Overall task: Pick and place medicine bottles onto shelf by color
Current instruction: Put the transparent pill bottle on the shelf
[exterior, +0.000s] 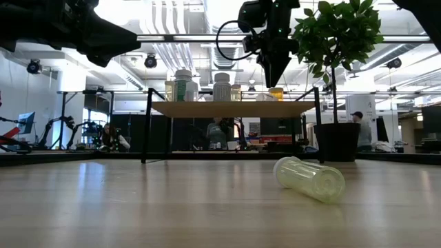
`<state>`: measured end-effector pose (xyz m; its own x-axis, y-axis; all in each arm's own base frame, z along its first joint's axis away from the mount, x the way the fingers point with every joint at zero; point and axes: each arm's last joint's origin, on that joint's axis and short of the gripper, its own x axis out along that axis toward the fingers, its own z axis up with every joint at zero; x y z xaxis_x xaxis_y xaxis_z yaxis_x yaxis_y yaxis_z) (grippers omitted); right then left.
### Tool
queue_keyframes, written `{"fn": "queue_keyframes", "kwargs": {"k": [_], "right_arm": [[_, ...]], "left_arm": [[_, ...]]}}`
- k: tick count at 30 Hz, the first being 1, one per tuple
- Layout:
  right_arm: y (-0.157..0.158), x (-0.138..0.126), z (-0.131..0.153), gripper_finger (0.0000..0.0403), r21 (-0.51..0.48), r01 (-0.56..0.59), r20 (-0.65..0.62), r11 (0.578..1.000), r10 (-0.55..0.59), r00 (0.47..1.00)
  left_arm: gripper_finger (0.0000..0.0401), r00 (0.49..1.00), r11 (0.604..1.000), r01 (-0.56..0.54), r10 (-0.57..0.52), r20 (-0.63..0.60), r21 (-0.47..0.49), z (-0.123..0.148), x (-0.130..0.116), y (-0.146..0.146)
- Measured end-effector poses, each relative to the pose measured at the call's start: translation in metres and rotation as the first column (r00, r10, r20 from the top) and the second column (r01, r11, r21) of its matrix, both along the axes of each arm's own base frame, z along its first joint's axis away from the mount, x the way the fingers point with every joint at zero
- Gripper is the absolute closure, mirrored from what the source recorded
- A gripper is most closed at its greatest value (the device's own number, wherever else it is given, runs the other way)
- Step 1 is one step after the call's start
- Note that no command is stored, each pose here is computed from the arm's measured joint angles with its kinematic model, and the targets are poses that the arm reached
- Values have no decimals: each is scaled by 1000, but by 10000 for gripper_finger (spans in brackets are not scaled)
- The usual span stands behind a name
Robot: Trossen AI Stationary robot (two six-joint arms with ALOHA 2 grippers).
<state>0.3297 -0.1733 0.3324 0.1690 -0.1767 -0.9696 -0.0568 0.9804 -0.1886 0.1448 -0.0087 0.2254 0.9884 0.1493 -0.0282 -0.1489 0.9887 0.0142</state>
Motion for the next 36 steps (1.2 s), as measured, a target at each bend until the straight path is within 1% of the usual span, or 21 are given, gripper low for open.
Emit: {"fn": "queue_keyframes", "kwargs": {"k": [7,10,11,16,19,24,26,28,33,36], "right_arm": [[-10,-2,-4,209,-8,-4,13,1000,4,1000],[-12,-2,-14,209,-1,-13,-2,1000,13,1000],[-13,-2,-17,209,-12,-18,-6,1000,18,1000],[-16,1,-32,209,-11,-36,1,999,36,999],[-16,1,-37,209,-8,-45,-7,999,45,999],[-16,-1,-43,209,1,-27,-19,1000,27,999],[-16,-1,-45,211,-11,-14,-30,1000,14,999],[-13,0,-45,222,-33,-15,-50,999,13,999],[-6,4,-41,277,-74,-14,-68,997,9,998],[-2,6,-37,278,-87,3,-60,996,-8,998]], "left_arm": [[271,1000,1000,0,0,0,0,0,0,0],[271,1000,1000,0,0,0,0,0,0,0],[271,1000,1000,0,0,0,0,0,0,0],[271,1000,1000,0,0,0,0,0,0,0],[271,1000,1000,0,0,-1,0,0,0,0],[271,1000,1000,0,0,-1,0,0,0,0],[271,1000,1000,0,0,-1,0,0,0,0],[271,1000,1000,0,0,-1,1,0,0,0],[271,1000,1000,0,0,0,0,0,0,0],[271,1000,1000,0,0,1,0,0,0,0]]}}
